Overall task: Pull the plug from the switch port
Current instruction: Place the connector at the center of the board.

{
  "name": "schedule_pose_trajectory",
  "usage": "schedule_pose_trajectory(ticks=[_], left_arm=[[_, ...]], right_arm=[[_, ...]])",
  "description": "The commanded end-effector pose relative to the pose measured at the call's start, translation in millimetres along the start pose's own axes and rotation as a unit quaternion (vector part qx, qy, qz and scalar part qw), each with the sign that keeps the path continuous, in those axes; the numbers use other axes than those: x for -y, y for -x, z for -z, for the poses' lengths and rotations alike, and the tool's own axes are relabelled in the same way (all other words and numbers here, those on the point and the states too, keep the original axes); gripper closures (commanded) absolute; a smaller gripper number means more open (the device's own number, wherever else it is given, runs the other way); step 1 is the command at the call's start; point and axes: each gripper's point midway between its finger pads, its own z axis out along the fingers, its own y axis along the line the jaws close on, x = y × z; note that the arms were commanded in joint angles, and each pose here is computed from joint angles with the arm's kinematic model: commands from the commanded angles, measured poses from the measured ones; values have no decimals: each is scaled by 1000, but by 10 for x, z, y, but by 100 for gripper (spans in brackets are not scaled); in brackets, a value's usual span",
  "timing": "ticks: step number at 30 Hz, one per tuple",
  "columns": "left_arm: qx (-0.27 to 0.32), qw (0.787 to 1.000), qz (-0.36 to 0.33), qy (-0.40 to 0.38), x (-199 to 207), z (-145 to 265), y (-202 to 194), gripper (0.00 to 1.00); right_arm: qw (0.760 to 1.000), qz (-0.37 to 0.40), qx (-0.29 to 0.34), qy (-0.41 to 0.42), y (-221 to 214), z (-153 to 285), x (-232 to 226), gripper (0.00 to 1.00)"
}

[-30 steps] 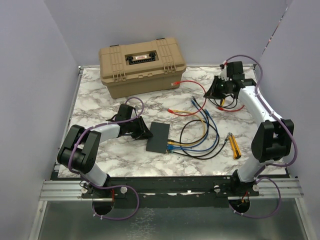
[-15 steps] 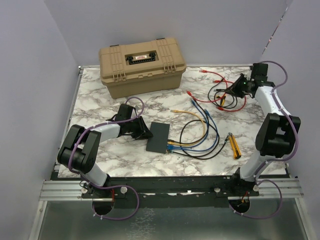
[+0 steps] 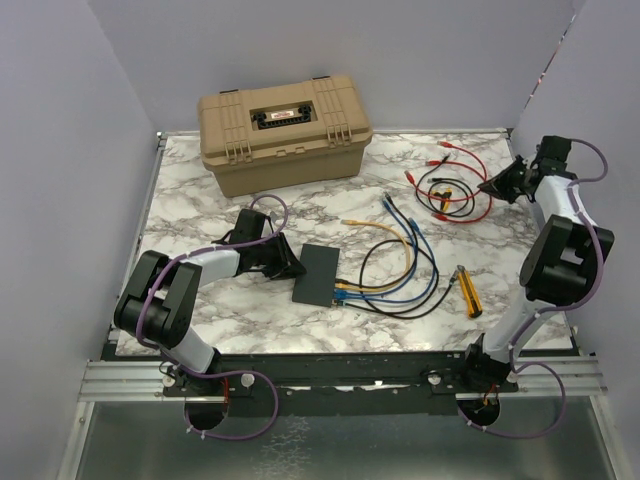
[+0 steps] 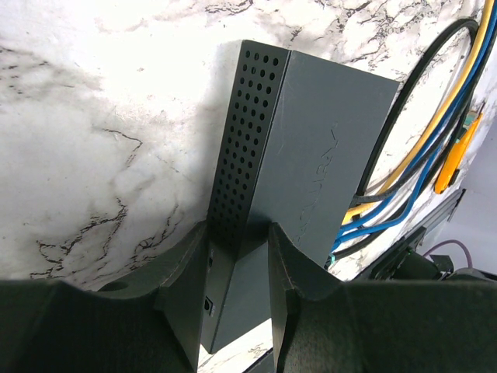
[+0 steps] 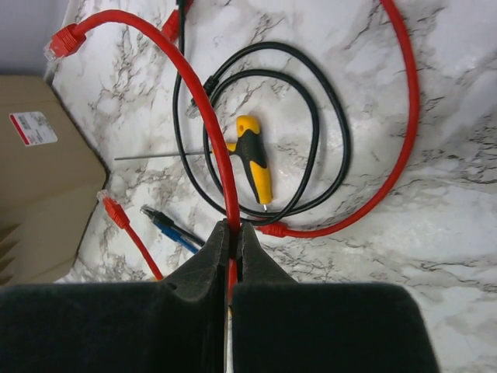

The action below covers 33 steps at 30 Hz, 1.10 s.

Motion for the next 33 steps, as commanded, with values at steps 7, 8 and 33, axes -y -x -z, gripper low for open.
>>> schedule_pose_trajectory(ticks=[7, 8, 33], left_arm=[[-34, 984, 18, 176, -931, -28, -399, 100], [-34, 984, 18, 174, -924, -29, -395, 100], [-24, 987, 12, 155, -798, -32, -303, 100]], right_arm=[[1000, -22, -1, -2, 139, -69, 269, 100], [1000, -23, -3, -3, 137, -82, 289, 100], [999, -4, 1, 40, -52, 112, 137, 21]])
